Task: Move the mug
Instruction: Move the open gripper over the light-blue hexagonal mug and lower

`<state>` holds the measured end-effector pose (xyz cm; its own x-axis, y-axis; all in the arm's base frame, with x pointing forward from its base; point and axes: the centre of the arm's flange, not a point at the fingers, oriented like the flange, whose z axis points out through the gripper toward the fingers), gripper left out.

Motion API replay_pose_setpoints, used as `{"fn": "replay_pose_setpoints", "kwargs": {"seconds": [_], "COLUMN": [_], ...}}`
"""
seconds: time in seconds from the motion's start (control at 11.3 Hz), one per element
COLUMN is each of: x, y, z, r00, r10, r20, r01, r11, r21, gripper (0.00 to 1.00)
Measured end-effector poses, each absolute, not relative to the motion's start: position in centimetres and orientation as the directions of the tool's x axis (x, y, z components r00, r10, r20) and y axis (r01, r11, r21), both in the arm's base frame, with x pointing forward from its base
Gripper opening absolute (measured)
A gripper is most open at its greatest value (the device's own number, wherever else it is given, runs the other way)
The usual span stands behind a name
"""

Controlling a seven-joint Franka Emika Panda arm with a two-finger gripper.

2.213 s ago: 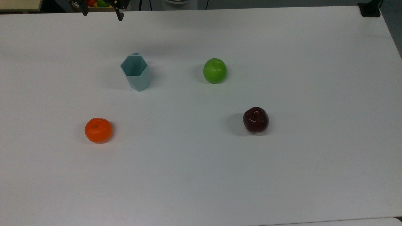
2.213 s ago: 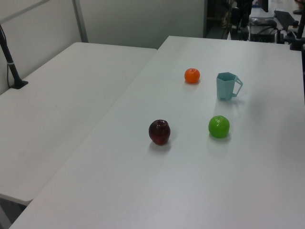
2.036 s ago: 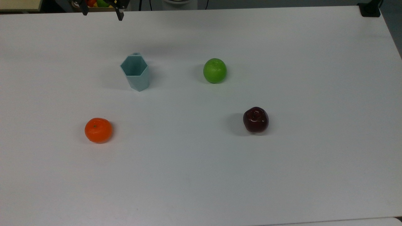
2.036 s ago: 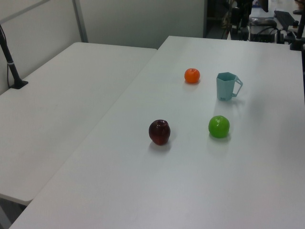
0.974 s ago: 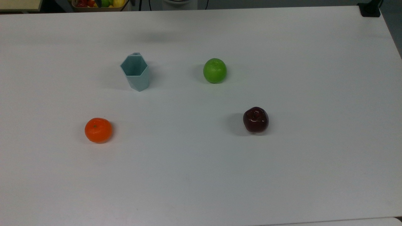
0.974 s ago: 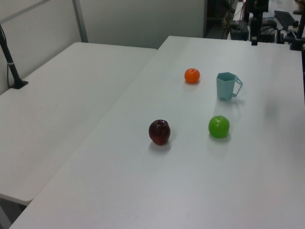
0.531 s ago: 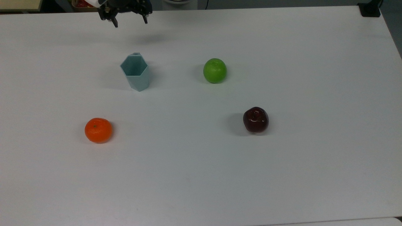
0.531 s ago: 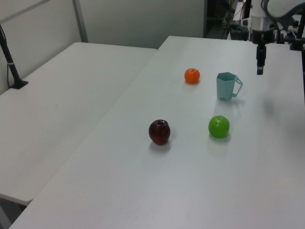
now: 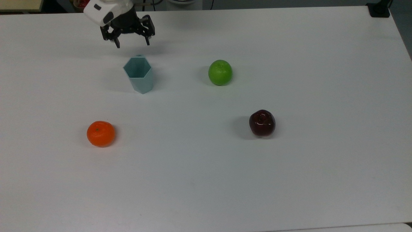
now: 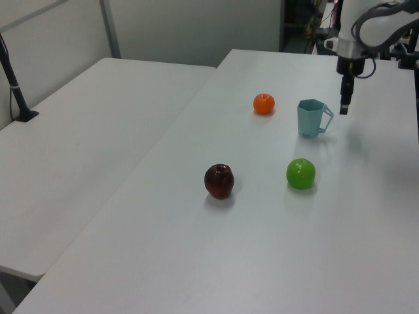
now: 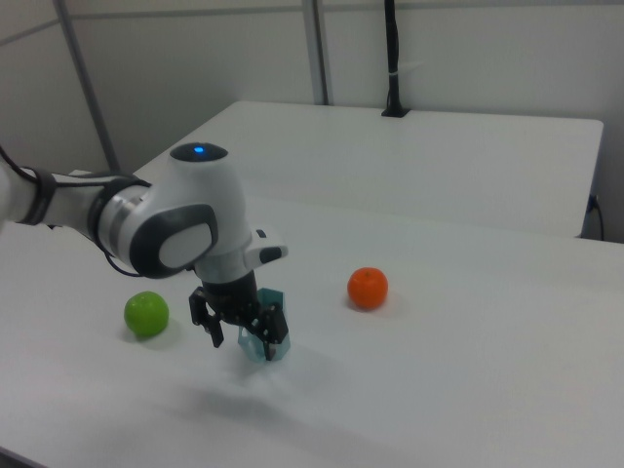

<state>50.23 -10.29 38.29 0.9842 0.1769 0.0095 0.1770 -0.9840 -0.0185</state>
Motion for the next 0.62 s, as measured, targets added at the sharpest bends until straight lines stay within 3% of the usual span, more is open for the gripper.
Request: {"fn": "replay_pose_setpoints", "kwargs": {"seconds": [0.27, 0.35, 0.44, 0.53, 0.62], "x": [51.1, 51.3, 51.5, 51.6, 51.7], "y": [-10.3, -10.0, -9.6, -9.2, -9.0], "z": [35.5, 35.3, 35.2, 35.1, 35.0], "r00": [0.982, 0.981, 0.979, 0.977, 0.977], "r10": [0.188, 0.195, 0.204, 0.211, 0.215], "r20": [0.002, 0.003, 0.008, 0.009, 0.009], "r01": [0.188, 0.195, 0.204, 0.211, 0.215], "r11": [-0.982, -0.981, -0.979, -0.977, -0.977], "r21": [-0.014, -0.012, -0.01, -0.009, -0.009], "gripper": [0.92, 0.83, 0.69, 0.64, 0.53]}}
